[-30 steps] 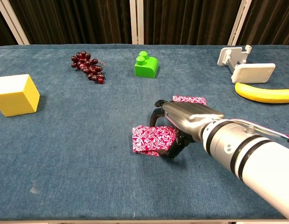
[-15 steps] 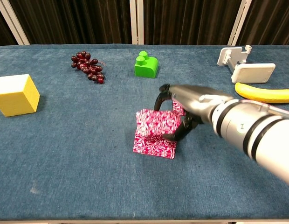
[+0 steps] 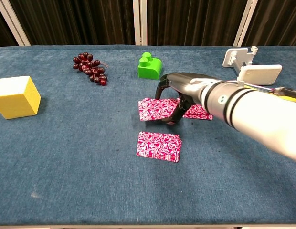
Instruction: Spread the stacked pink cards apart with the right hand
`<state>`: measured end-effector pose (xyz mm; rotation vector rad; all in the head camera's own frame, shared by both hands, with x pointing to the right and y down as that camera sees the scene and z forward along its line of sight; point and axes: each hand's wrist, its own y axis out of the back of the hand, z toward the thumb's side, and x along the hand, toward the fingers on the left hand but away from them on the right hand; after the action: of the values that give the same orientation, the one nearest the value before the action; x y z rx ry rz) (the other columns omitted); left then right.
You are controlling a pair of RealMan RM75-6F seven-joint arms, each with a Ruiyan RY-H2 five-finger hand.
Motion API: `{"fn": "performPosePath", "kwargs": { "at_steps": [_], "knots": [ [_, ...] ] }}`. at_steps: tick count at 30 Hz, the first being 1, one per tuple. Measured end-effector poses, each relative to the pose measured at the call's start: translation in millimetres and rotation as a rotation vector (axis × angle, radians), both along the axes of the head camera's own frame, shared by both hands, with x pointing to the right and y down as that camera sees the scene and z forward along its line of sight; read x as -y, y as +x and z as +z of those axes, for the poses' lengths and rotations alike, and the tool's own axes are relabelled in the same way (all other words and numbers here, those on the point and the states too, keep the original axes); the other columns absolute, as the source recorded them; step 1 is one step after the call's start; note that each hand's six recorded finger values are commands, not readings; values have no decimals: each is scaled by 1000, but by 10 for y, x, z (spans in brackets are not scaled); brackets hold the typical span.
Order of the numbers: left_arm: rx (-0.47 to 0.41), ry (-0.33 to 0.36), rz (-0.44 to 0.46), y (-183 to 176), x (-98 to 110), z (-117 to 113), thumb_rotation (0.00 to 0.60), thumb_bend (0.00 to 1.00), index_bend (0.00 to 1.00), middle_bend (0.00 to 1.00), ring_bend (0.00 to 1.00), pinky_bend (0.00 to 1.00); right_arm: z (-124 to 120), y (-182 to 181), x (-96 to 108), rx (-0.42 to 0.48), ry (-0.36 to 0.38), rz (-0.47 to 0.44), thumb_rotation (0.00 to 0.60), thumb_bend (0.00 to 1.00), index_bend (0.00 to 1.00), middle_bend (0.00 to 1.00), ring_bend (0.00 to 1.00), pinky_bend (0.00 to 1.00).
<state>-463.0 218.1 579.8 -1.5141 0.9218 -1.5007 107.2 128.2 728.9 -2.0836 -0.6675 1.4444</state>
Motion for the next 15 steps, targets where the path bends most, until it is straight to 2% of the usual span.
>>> {"fn": "performPosePath", "kwargs": {
  "at_steps": [7, 12, 15],
  "knots": [
    [5, 0, -2, -2, 20, -1, 600, 102, 111, 62, 0, 0, 62, -67, -34, 4, -5, -48, 600, 519, 212, 39, 0, 0],
    [0, 3, -1, 7, 40, 5, 600, 101, 111, 62, 0, 0, -60, 38, -41, 13, 18, -61, 600, 520, 184, 34, 0, 0],
    [-7, 4, -4, 2, 45, 10, 600, 102, 111, 62, 0, 0, -212, 215, -1, 16, 58, -56, 600, 520, 184, 34, 0, 0]
  ]
}}
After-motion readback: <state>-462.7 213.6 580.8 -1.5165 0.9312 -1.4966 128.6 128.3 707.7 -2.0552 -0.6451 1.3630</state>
